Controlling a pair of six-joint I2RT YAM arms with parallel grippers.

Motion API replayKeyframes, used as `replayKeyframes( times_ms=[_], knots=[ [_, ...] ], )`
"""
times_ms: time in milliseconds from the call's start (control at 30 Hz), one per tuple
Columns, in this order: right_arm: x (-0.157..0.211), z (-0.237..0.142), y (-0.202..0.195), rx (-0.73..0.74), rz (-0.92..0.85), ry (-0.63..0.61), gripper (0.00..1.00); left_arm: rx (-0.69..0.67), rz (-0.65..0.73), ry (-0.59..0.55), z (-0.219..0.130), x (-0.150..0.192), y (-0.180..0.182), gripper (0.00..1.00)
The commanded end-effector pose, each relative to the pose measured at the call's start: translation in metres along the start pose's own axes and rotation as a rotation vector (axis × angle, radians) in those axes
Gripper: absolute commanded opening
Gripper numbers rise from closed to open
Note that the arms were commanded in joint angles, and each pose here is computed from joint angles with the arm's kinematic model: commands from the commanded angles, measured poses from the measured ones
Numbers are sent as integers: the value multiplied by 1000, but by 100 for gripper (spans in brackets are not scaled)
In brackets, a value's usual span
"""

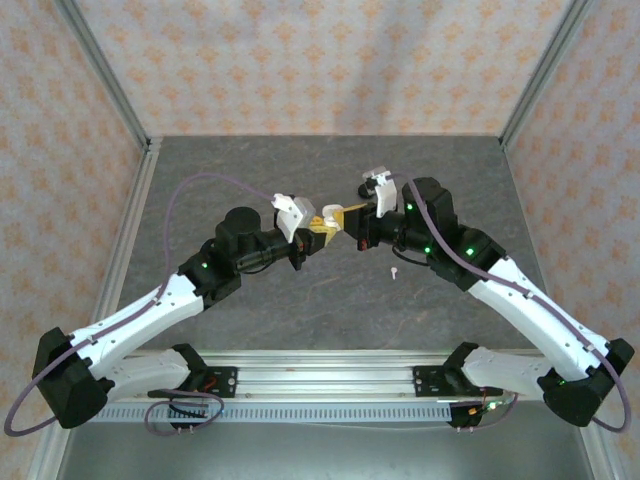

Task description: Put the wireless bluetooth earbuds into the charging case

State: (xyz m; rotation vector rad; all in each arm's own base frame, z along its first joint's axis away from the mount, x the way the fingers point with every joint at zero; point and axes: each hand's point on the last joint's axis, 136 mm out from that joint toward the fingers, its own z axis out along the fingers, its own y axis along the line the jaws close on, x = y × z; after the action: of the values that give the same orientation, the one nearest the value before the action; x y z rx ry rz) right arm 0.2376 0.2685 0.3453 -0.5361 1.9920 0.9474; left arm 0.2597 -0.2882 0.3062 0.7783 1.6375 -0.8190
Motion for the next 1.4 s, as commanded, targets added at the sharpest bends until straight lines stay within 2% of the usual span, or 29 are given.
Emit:
replayKeyframes(
  times_ms=[0, 433, 1367],
  knots=[
    [-11, -7, 1, 25, -42, -22, 3, 35, 31, -58, -3, -23, -11, 0],
    [-23, -13, -5, 76, -29, -79, 2, 49, 41, -41, -1, -21, -14, 0],
    [-20, 5, 20, -15, -6, -58, 1, 14, 28, -13, -3, -12, -9, 0]
  ],
)
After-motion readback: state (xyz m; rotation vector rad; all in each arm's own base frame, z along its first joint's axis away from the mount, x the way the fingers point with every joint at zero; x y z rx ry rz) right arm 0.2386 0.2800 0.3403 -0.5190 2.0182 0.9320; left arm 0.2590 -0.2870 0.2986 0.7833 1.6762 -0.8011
